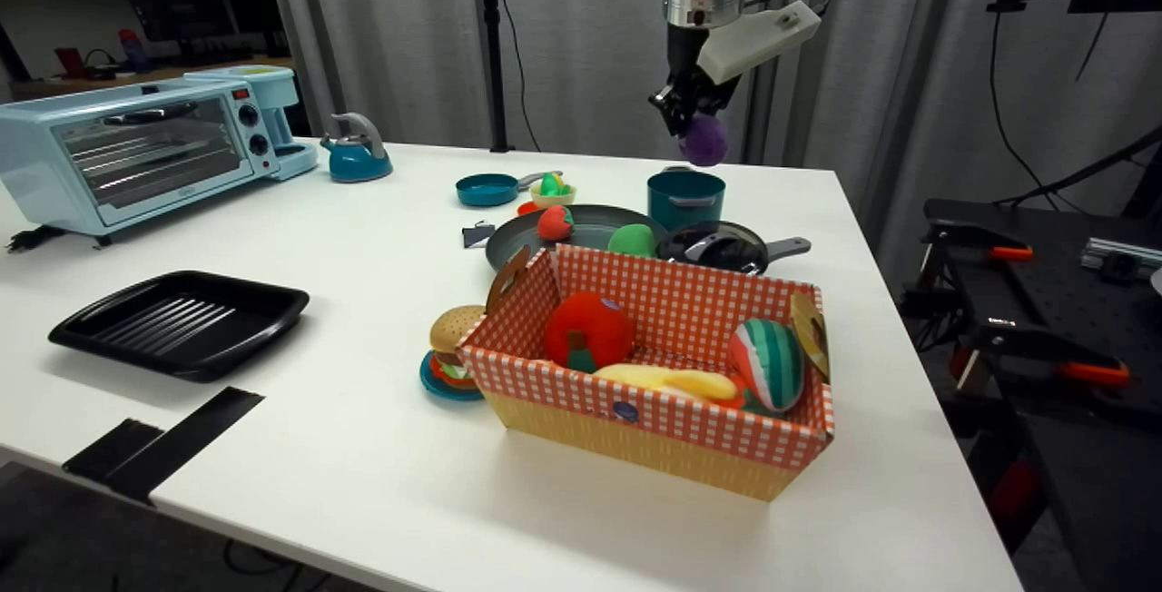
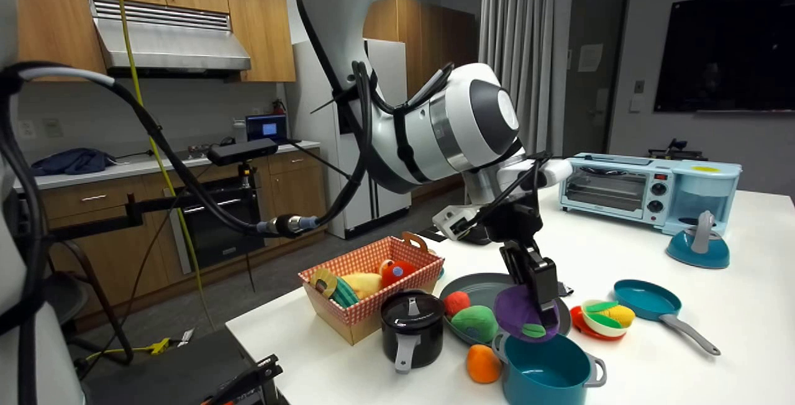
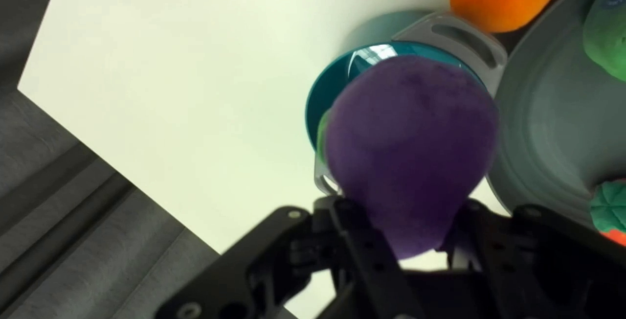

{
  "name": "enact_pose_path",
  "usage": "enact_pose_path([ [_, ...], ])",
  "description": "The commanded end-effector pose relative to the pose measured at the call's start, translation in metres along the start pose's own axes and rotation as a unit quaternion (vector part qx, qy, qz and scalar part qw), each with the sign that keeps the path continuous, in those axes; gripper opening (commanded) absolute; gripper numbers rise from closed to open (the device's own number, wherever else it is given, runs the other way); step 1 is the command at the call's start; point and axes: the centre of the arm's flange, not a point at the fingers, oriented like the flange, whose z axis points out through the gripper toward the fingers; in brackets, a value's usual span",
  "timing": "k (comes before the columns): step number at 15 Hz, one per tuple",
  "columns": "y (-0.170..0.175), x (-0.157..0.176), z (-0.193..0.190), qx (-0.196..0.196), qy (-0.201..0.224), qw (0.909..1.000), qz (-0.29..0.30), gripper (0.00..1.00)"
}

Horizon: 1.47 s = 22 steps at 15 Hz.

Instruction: Take the apple and the pear plush toys from the plate, put them in the box, and put the purple plush toy in the blue pot

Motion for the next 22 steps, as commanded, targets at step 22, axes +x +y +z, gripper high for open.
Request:
enact_pose_path([
  [22,-0.056,0.010,0.006,0.046,-0.026,0.9877,-0.147,1.00],
])
